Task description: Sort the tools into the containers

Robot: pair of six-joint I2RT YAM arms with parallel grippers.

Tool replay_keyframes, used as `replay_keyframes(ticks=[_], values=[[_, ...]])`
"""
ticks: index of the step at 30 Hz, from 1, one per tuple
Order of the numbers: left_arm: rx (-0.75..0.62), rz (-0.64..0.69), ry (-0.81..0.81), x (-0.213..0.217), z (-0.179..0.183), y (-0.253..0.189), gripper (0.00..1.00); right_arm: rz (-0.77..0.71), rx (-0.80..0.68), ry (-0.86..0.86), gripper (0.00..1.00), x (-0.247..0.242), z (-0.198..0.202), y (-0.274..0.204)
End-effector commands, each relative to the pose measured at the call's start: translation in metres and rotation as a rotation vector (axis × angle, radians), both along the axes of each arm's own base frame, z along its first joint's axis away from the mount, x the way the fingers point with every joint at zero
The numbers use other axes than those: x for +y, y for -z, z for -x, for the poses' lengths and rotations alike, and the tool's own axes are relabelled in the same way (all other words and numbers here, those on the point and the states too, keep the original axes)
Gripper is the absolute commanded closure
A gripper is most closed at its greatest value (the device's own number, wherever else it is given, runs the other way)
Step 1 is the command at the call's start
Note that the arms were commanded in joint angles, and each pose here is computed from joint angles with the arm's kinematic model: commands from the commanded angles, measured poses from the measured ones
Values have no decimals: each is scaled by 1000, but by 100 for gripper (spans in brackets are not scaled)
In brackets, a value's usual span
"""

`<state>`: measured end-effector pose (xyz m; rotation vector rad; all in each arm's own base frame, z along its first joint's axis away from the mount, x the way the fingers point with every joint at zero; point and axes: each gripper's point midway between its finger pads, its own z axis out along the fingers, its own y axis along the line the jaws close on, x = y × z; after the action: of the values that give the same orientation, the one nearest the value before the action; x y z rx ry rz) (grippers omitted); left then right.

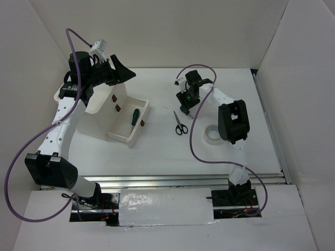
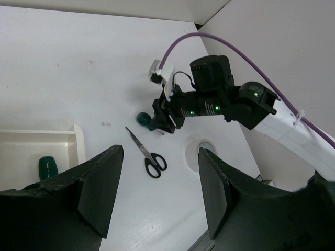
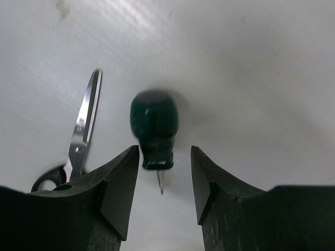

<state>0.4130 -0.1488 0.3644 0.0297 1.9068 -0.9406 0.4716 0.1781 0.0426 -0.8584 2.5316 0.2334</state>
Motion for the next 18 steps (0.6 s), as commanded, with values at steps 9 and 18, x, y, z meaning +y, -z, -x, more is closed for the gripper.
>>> replay_keyframes(ticks=[9, 18], values=[[-49, -27, 5, 2, 13, -9, 28, 39, -1, -12, 49, 15, -14, 4], [-58, -23, -3, 5, 21, -12, 28, 48, 47, -4, 86, 7, -6, 6]])
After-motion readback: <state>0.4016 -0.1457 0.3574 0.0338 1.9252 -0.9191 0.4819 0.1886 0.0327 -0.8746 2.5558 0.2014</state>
